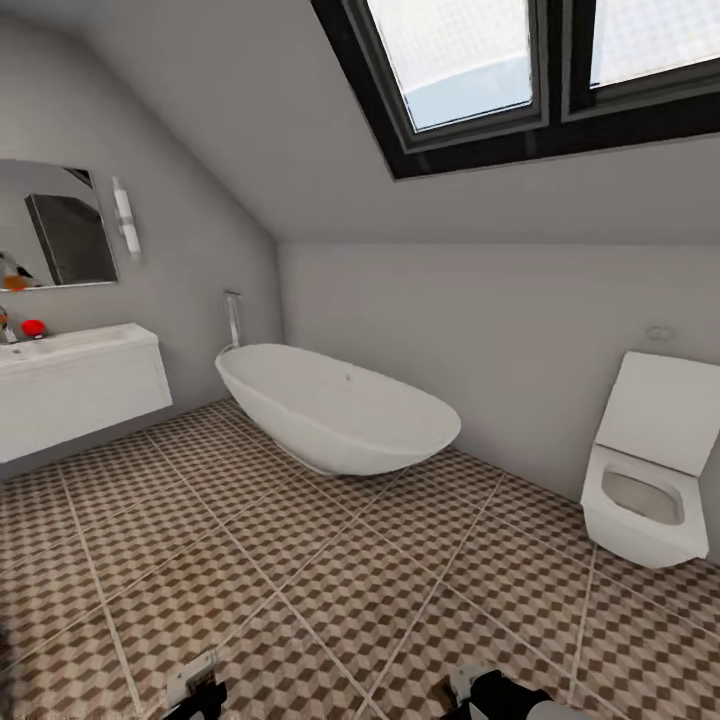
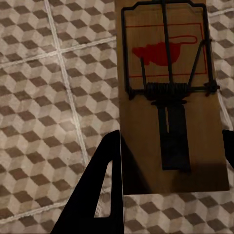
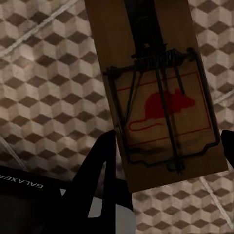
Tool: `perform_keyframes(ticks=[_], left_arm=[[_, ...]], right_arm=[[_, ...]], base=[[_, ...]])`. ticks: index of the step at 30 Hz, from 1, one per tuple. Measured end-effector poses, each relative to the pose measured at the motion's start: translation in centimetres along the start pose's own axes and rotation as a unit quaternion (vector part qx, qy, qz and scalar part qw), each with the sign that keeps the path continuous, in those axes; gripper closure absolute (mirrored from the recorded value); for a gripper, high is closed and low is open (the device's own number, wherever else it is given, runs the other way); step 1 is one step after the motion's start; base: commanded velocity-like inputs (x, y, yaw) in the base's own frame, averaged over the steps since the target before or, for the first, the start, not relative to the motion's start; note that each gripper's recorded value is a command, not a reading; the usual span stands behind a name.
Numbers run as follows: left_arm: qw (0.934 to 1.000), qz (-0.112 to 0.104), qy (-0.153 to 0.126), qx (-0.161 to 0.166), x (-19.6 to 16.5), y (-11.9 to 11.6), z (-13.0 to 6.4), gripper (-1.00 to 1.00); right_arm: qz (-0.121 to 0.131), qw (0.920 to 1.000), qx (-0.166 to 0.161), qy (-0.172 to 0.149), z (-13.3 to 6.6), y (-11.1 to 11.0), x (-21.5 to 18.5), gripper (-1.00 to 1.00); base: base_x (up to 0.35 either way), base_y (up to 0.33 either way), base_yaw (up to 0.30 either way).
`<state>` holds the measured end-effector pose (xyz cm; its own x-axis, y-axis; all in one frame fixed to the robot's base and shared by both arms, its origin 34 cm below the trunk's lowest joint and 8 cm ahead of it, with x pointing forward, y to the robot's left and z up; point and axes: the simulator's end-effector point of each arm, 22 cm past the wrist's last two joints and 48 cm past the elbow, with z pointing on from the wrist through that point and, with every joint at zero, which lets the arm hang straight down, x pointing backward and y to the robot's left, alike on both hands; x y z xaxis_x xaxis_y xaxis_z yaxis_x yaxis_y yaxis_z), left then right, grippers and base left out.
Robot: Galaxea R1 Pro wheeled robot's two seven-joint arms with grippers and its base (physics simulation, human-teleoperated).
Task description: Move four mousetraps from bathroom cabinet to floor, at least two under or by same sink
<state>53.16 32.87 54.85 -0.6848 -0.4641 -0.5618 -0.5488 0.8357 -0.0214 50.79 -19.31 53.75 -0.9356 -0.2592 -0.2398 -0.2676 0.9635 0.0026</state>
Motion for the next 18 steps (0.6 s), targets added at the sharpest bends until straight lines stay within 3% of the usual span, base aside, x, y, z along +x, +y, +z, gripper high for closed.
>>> perform_keyframes(ticks=[18], left_arm=[[1.0,0.0,0.006,0.008,0.9,-1.5,-0.4,1.0]], right_arm=[[0.0,1.0,0.0,0.0,0.0,0.0,0.0,1.0]], base=[[0.0,0.0,0.3]])
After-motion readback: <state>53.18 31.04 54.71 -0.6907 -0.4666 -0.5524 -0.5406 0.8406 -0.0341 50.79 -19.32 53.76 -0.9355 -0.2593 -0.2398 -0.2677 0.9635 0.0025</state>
